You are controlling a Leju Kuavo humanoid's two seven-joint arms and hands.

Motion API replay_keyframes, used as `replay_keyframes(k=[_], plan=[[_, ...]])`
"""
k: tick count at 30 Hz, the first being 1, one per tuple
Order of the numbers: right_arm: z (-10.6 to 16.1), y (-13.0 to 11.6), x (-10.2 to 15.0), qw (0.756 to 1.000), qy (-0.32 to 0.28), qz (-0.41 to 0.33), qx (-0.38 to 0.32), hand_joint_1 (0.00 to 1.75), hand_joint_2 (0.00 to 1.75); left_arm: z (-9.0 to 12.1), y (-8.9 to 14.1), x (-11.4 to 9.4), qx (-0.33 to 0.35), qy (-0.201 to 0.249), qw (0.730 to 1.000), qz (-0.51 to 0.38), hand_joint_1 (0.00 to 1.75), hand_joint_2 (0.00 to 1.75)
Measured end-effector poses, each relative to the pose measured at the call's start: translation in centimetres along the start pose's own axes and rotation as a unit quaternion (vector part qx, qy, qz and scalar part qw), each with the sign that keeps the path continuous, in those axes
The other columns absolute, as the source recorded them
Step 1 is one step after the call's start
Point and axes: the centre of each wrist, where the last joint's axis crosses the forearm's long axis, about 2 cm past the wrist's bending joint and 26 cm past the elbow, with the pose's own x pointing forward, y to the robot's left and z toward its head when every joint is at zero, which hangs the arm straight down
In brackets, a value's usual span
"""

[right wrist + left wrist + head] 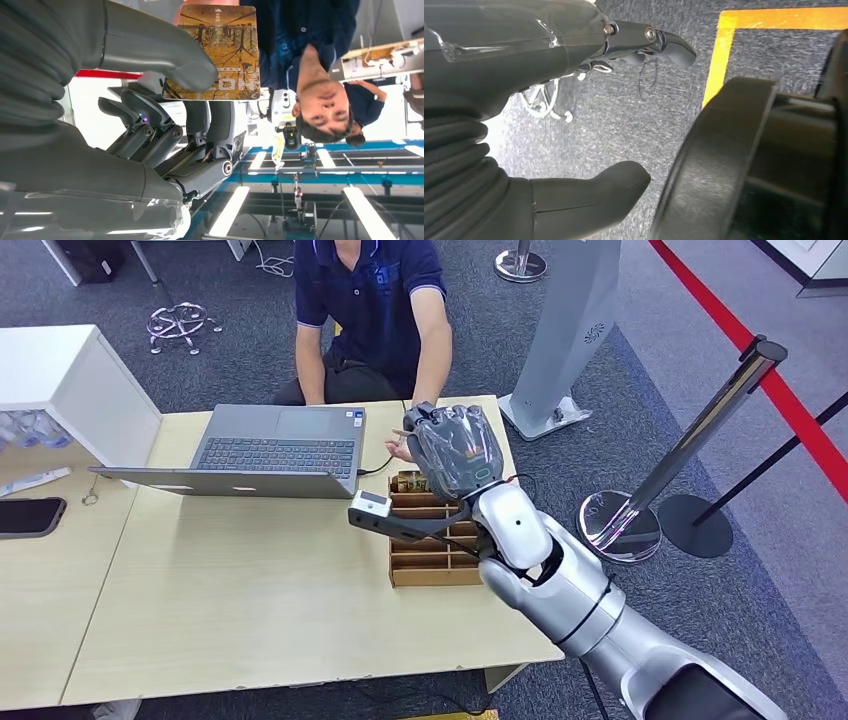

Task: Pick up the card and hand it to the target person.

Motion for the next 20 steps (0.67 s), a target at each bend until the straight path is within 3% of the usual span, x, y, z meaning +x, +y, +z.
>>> replay_keyframes(k=[11, 12, 15, 16, 20], plan=[[-0.7, 3.3, -0.4, 0.998, -0.008, 0.038, 0.050, 1.75, 1.75, 0.0, 0.7, 0.3, 0.001, -0.008, 1.000, -0.018, 0.00, 1.75], [-0.7, 3.4, -0.4, 0.998, -0.009, 0.041, 0.052, 1.66, 1.75, 0.0, 0.7, 0.3, 0.001, -0.008, 1.000, -0.019, 0.00, 1.75], [-0.5, 3.8, -0.4, 0.997, -0.012, 0.052, 0.061, 0.37, 1.75, 0.0, 0.7, 0.3, 0.001, -0.008, 1.000, -0.021, 0.00, 1.75], [-0.5, 4.0, -0.3, 0.996, -0.013, 0.056, 0.065, 0.01, 1.75, 0.0, 0.7, 0.3, 0.001, -0.008, 1.000, -0.022, 0.00, 1.75], [-0.1, 4.7, -0.4, 0.994, -0.010, 0.063, 0.090, 0.00, 1.75, 0.0, 0.7, 0.3, 0.001, -0.008, 1.000, -0.023, 0.00, 1.75]])
